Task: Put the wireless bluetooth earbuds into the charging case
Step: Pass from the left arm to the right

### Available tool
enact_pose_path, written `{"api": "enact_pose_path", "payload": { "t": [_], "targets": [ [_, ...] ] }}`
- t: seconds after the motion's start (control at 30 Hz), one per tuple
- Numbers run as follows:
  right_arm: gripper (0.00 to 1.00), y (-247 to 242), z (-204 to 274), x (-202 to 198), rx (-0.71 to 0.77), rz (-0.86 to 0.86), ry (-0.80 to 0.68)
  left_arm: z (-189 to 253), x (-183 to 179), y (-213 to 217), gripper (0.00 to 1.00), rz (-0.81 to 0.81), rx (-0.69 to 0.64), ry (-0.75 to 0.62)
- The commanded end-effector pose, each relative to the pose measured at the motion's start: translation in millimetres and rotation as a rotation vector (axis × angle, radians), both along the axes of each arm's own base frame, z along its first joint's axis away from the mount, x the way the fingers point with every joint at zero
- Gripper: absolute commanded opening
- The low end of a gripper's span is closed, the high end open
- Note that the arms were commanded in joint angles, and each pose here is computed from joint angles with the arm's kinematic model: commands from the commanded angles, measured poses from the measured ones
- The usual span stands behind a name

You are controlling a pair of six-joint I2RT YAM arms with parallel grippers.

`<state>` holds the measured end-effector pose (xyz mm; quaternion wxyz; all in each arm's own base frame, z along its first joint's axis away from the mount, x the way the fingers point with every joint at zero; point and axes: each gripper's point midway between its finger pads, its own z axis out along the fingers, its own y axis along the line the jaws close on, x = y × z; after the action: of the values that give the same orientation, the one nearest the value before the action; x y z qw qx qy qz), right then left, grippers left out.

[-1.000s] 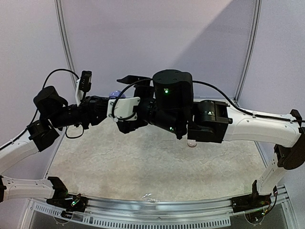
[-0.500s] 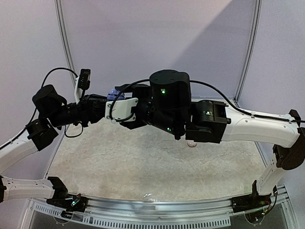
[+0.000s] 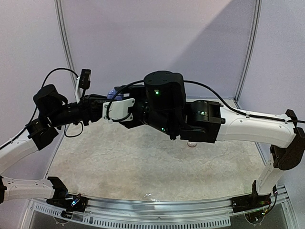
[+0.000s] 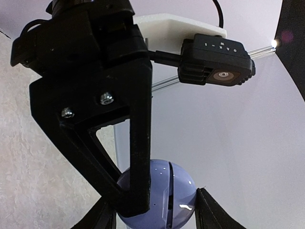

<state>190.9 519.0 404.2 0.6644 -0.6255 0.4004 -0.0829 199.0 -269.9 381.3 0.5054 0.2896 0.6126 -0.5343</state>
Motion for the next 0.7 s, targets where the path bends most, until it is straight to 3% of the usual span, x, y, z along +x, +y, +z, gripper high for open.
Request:
{"api": "enact_pose_path", "payload": {
  "t": [0.0,0.17,0.3,0.67],
  "targets": [
    [0.34,16,19,-22,0.105,0.08,0.037,-10,7,-1,0.07,0.01,0.019,0.041],
    [0.23,14,18,-20,0.138,0.065,0.078,-5,2,-1,0.1,-0.022,-0.007,0.016],
    [0.21,13,18,-20,0.166,0.062,0.087,-3,-1,-2,0.11,-0.041,-0.014,0.003],
    [0.14,15,16,-22,0.192,0.081,0.126,6,-10,-1,0.3,-0.076,-0.038,-0.046]
  ]
}}
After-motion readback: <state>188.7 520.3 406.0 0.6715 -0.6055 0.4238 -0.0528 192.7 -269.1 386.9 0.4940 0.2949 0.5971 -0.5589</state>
